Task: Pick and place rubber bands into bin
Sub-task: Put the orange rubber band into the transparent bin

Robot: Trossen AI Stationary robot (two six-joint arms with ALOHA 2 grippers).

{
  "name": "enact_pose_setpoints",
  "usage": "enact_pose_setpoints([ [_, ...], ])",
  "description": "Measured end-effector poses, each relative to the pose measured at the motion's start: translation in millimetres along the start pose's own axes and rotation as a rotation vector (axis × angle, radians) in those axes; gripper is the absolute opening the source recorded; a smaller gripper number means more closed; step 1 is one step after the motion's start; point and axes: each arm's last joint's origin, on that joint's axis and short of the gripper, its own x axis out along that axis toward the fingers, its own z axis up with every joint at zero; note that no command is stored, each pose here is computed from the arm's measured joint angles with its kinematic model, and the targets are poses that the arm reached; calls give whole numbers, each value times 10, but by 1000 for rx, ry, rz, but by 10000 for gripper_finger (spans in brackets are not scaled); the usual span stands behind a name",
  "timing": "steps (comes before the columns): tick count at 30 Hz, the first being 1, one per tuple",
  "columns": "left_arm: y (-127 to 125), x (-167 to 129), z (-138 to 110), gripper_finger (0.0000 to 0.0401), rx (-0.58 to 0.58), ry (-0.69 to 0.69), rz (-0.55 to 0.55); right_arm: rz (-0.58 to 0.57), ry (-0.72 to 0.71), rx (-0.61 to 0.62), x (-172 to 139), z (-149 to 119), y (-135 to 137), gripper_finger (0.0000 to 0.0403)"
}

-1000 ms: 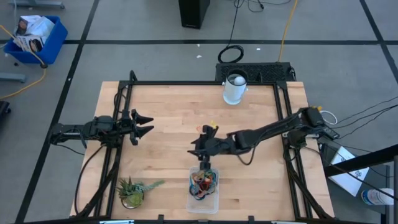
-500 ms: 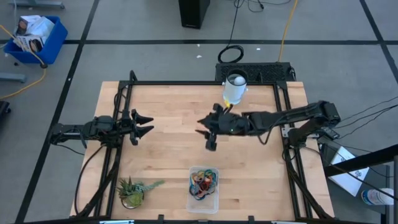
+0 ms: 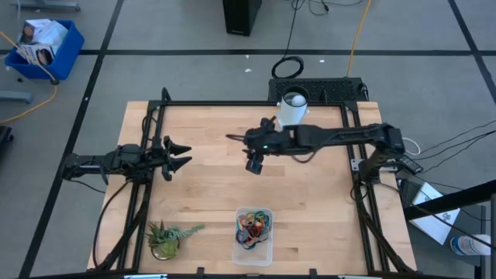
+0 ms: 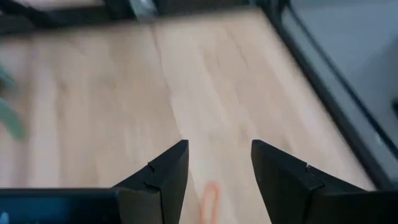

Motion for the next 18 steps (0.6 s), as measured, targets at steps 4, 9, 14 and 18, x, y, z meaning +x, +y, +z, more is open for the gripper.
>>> enact_pose_setpoints([
  [4,0,0,0,237,0,1,0,36,153,-30,381,-298,11,169],
  [9,0,0,-1,237,1,1,0,118,229,-18,808,-661,78,169],
  [14,0,0,-1,237,1,1,0,161,339,-27,1083,-1002,77,169],
  [18,1,0,-2,237,1,2,1,143,366,-15,1172,-1154,-6,169],
])
